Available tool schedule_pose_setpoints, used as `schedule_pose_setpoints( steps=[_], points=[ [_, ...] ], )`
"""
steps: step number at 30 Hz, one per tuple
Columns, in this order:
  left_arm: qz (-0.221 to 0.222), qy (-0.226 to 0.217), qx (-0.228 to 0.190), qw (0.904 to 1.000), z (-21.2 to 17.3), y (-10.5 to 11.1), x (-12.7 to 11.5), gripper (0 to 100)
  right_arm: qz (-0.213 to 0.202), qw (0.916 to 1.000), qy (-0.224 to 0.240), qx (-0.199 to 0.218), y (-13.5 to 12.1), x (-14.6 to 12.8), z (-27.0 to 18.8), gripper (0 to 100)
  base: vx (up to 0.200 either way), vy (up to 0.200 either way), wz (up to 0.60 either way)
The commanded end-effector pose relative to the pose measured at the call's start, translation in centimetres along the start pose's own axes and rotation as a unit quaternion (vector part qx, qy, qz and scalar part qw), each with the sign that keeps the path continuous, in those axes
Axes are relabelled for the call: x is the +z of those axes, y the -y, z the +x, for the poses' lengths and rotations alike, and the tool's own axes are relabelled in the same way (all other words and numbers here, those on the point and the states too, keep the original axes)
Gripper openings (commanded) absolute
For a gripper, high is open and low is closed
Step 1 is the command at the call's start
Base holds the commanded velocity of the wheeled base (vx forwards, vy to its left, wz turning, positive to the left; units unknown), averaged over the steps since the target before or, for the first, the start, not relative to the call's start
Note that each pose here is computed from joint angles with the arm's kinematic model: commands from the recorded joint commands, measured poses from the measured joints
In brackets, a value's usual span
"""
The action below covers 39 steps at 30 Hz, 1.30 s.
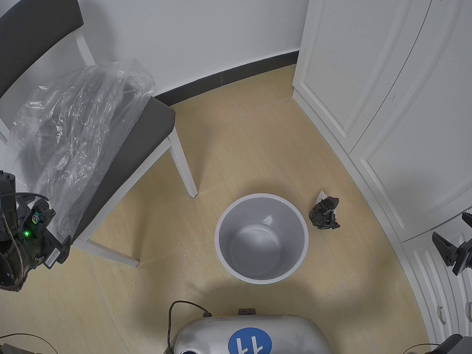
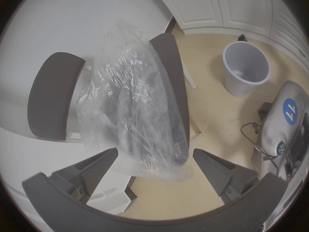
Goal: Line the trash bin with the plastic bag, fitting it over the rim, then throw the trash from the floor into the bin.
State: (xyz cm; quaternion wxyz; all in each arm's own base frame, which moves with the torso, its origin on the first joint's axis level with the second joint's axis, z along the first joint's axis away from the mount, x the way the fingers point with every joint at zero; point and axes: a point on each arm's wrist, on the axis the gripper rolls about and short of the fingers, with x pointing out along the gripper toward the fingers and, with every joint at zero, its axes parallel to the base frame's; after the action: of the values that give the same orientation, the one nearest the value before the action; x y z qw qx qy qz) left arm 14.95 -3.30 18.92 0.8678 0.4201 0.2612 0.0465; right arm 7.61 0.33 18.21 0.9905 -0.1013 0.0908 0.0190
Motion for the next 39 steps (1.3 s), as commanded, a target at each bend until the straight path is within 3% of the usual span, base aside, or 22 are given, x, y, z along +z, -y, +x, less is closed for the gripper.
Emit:
schedule_pose_setpoints(
  steps=[1,18,23,29,39],
  points=[
    [0.013,-0.024,0.004,0.9996,1.5,0.8,0.4,100,-0.002,1.0000,0.000,0.001,0.0,-0.1,-0.1,100,0.000,0.000,0.00],
    [0.012,-0.067,0.049,0.9965,4.1,0.8,0.9,100,-0.009,0.9994,0.020,0.026,-0.1,-0.1,-0.7,100,0.000,0.000,0.00],
    [0.002,-0.086,0.073,0.9936,5.0,-0.1,0.4,100,-0.009,0.9993,0.020,0.029,-0.2,-0.2,-0.7,100,0.000,0.000,0.00],
    [-0.014,-0.070,0.111,0.9912,2.7,-1.9,-0.5,100,-0.009,0.9994,0.014,0.031,-0.2,-0.4,-0.6,100,0.000,0.000,0.00],
    [-0.024,-0.047,0.144,0.9882,-0.8,-2.5,-2.6,100,-0.010,0.9994,0.007,0.034,-0.3,-0.6,-0.4,100,0.000,0.000,0.00]
  ],
)
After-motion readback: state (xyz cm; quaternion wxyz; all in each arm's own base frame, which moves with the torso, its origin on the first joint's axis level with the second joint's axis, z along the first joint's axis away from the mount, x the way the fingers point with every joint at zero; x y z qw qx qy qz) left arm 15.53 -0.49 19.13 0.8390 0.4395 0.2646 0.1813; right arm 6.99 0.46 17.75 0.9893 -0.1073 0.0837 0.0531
